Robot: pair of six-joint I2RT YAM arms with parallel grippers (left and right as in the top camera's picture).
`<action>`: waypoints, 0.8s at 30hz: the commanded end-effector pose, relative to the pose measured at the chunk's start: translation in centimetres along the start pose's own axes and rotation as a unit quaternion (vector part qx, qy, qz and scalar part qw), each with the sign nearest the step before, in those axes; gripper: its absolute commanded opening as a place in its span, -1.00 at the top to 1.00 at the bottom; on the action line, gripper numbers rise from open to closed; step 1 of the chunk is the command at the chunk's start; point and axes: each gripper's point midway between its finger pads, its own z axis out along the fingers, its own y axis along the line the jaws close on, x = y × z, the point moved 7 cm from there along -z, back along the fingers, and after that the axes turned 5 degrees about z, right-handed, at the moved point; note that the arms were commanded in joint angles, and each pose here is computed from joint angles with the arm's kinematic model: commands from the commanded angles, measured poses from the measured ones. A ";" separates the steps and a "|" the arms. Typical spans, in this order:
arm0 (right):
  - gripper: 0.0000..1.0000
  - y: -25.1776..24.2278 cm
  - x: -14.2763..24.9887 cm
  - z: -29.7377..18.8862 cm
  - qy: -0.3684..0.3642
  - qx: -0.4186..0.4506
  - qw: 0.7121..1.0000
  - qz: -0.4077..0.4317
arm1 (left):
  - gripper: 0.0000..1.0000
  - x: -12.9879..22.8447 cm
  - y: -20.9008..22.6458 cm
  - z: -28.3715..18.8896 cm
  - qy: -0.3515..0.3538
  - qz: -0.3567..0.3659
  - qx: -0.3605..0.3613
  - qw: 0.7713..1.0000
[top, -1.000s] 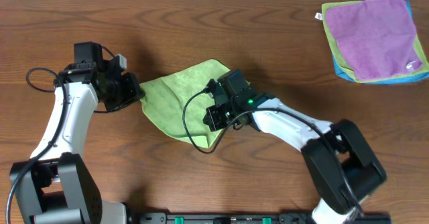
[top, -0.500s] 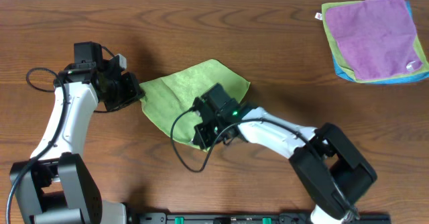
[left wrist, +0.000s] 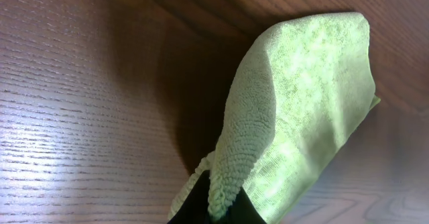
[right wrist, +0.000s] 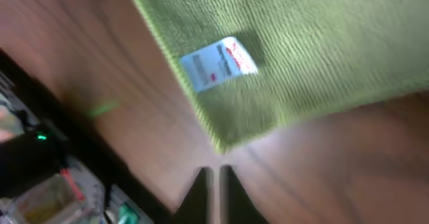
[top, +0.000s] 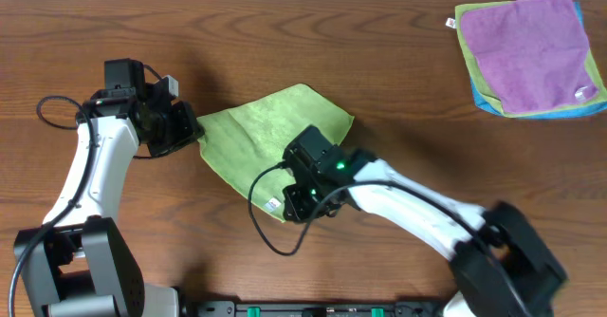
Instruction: Fold the cloth
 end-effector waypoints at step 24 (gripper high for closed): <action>-0.12 -2.8 4.4 0.5 -0.100 -0.108 0.977 0.155 | 0.88 -0.1 -0.2 -0.7 -0.003 0.008 -0.001 1.000</action>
